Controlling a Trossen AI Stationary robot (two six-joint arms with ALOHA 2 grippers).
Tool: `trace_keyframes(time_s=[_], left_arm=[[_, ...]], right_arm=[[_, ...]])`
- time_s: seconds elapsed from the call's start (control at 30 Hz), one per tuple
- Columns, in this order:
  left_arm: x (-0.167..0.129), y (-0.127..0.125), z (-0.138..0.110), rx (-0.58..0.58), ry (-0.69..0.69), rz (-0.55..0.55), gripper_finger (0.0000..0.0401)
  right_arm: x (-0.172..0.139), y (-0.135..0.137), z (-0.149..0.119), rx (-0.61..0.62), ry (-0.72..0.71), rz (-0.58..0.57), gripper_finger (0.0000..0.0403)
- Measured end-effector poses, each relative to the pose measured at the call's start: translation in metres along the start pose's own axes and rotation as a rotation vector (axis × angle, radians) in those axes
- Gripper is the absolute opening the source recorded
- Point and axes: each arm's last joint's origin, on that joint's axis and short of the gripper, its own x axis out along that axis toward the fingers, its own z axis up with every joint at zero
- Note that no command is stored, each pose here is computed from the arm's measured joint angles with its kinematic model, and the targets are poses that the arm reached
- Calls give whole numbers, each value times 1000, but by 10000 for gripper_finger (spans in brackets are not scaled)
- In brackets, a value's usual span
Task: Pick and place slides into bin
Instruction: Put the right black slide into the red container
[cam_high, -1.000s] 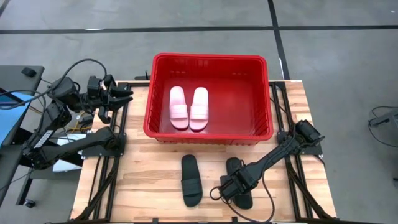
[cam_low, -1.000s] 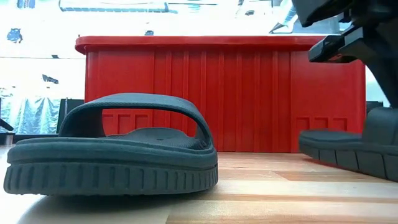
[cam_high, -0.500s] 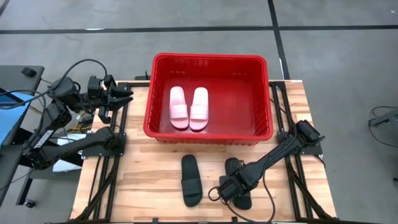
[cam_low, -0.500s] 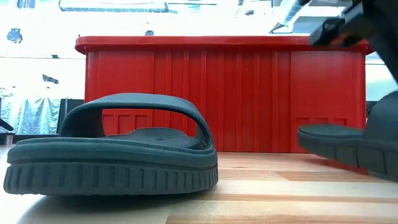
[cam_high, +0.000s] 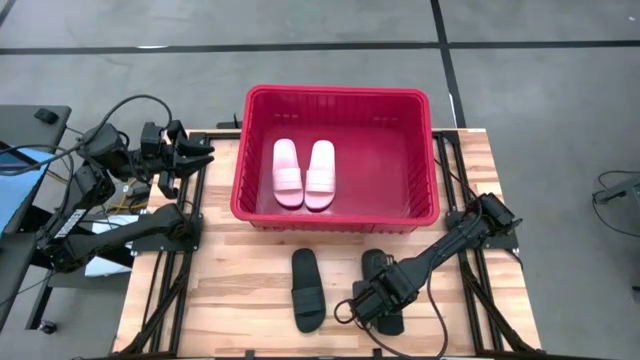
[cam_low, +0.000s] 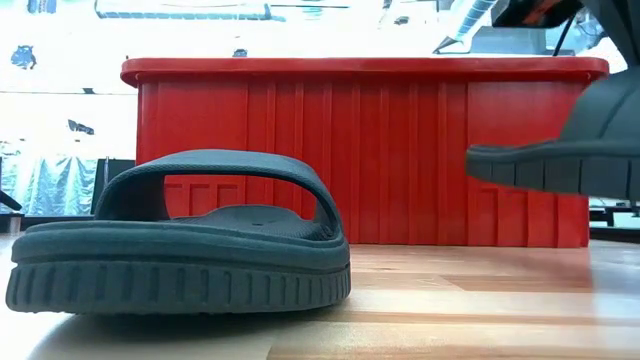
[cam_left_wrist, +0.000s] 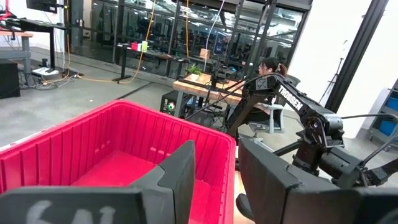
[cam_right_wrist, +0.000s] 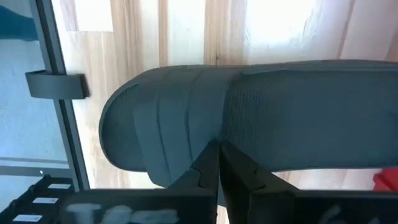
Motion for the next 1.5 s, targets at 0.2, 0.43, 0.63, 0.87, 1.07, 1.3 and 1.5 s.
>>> trace_keyframes(time_s=[0.2, 0.43, 0.63, 0.87, 1.07, 1.3, 1.5], left_arm=[[0, 0, 0, 3, 0, 0, 114], [0, 1, -3, -10, 24, 4, 114], [0, 1, -5, -18, 43, 9, 114], [0, 1, -6, -24, 53, 11, 114], [0, 1, -6, -25, 53, 11, 114], [0, 1, -6, -33, 57, 13, 114], [0, 1, -6, -51, 57, 13, 114]], right_arm=[[-17, 2, 1, -7, -17, 9, 0], [-40, 2, -1, -12, -24, 0, 0], [-64, 3, -1, 4, -68, 12, 0], [-92, 3, -2, 21, -141, 21, 0], [-108, 1, -6, 20, -158, 31, 0], [-119, 1, -7, -26, -197, 49, 0], [-126, 1, -7, -80, -222, 53, 0]])
